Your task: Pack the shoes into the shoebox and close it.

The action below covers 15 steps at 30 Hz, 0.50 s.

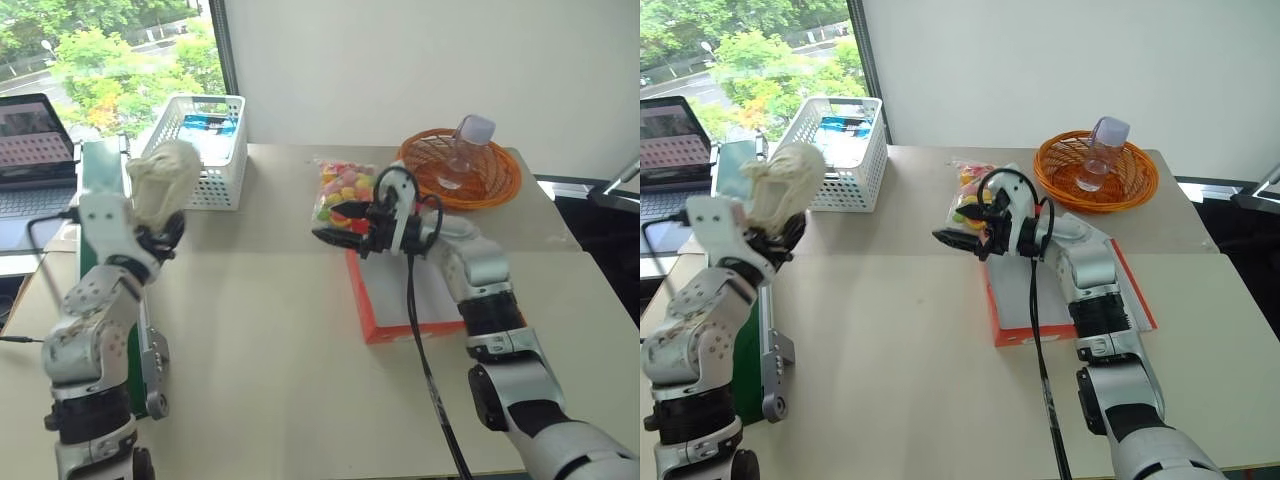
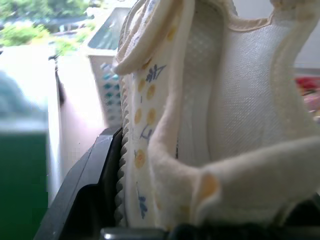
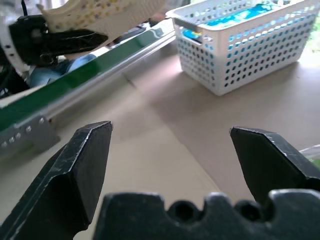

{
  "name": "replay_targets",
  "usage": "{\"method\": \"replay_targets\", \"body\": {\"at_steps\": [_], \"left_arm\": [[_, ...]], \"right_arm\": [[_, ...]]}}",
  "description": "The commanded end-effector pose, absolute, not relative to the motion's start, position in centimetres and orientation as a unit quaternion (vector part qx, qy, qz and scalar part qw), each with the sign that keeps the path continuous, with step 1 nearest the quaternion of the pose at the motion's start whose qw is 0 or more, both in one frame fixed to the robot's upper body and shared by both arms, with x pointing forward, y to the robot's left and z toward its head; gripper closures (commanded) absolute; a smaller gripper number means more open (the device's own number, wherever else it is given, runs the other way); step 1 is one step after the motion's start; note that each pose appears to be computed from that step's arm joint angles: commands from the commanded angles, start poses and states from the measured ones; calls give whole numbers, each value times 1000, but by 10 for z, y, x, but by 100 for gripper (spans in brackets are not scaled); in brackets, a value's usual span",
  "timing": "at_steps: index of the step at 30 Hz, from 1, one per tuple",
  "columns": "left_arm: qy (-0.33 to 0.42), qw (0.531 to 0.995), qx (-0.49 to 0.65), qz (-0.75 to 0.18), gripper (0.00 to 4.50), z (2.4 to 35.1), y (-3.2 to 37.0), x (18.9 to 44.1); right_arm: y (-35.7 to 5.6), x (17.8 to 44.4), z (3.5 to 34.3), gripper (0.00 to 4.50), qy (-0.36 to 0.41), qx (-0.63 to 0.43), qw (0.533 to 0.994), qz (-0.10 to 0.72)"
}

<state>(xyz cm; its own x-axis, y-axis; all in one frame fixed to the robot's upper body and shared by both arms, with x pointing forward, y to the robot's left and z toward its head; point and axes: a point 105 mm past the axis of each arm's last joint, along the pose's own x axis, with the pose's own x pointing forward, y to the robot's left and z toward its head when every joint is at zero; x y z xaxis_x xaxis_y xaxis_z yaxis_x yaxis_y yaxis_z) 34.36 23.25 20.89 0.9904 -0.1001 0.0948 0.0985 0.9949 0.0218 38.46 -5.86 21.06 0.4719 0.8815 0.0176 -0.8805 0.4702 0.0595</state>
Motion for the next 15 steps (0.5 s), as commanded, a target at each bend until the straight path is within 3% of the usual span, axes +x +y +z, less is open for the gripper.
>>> {"method": "replay_targets", "body": {"at_steps": [1,7,15], "left_arm": [[-83,990,14,-113,172,228,196,346],[-83,976,18,-201,172,229,144,359],[-75,959,19,-271,172,219,97,367]], "right_arm": [[-69,390,249,0,-13,143,867,477],[-86,397,256,0,56,318,842,433],[-91,398,242,0,79,329,853,398]]}}
